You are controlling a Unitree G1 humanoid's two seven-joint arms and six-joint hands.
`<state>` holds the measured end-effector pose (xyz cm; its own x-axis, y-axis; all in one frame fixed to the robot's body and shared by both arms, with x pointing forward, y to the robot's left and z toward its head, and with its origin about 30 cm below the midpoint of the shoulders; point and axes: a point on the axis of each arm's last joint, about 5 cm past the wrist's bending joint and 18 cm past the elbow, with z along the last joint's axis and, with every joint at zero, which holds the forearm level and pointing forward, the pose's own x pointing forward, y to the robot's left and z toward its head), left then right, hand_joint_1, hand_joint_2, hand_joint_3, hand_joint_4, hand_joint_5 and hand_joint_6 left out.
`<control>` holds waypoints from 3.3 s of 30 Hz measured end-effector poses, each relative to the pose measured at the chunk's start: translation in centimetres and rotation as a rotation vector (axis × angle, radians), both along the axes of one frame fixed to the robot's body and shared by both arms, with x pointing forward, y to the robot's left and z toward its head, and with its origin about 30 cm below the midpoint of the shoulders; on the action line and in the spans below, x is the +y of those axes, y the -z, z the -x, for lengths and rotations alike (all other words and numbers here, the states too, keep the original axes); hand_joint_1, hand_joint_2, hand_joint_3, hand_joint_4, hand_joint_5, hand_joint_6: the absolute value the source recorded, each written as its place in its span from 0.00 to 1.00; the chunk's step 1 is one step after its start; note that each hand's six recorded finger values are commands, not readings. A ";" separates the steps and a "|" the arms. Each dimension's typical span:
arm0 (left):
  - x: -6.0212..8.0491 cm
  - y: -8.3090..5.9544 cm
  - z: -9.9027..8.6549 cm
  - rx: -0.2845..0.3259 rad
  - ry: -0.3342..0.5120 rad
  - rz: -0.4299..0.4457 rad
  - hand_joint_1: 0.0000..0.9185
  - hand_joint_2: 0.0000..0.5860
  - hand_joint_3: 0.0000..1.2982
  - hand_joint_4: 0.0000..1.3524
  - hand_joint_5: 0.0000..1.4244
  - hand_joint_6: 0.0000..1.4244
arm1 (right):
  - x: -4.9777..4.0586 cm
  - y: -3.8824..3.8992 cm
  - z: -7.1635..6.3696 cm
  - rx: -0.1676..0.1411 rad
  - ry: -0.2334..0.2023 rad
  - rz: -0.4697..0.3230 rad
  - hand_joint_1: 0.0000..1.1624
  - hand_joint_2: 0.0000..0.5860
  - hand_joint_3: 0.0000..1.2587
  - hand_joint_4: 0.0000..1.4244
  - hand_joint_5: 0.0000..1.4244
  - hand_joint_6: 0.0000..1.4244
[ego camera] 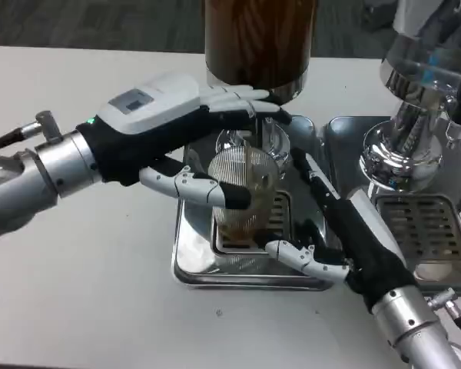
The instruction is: Grasp the cup under the faucet to collect the drink, then remove the cup.
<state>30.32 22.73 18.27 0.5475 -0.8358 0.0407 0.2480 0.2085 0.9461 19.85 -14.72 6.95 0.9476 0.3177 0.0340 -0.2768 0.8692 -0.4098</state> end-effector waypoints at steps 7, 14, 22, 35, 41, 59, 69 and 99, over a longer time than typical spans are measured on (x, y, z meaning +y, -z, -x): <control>0.1 0.0 0.0 0.003 -0.006 -0.005 0.00 0.17 0.15 0.03 0.06 0.09 | 0.05 -0.04 -0.7 0.001 -0.003 0.007 0.62 0.37 0.00 0.00 0.00 0.00; 0.2 0.1 0.1 0.001 -0.012 0.000 0.00 0.17 0.14 0.03 0.06 0.09 | 0.06 0.04 -0.9 0.001 -0.007 0.009 0.62 0.37 0.00 0.00 0.00 0.00; 0.3 0.0 0.1 -0.002 -0.020 0.007 0.00 0.18 0.14 0.02 0.06 0.09 | 0.05 0.26 -1.2 0.008 -0.006 0.014 0.61 0.38 0.00 0.00 0.00 0.00; 0.9 -0.2 0.0 0.001 -0.061 0.047 0.00 0.17 0.14 0.02 0.06 0.10 | 0.20 0.19 -1.9 0.000 -0.007 0.015 0.60 0.39 0.00 0.00 0.00 0.00; 1.2 -0.3 0.1 0.009 -0.075 0.076 0.00 0.18 0.13 0.02 0.06 0.10 | 0.31 0.16 -2.1 -0.004 -0.011 0.012 0.60 0.39 0.00 0.00 0.00 0.00; 2.6 -0.7 0.4 -0.028 -0.163 0.260 0.00 0.20 0.13 0.02 0.07 0.14 | 0.25 0.14 -2.4 -0.018 0.002 -0.007 0.59 0.40 0.00 0.00 0.00 0.00; 3.6 -0.1 1.0 -0.013 -0.214 0.349 0.00 0.22 0.15 0.03 0.08 0.16 | 0.25 0.38 -2.5 -0.007 0.002 -0.008 0.59 0.39 0.00 0.00 0.00 0.00; 7.0 5.0 5.2 0.184 -0.413 0.390 0.00 0.24 0.19 0.06 0.10 0.18 | 1.07 0.76 -3.7 0.003 -0.047 -0.034 0.57 0.33 0.00 0.00 0.00 0.00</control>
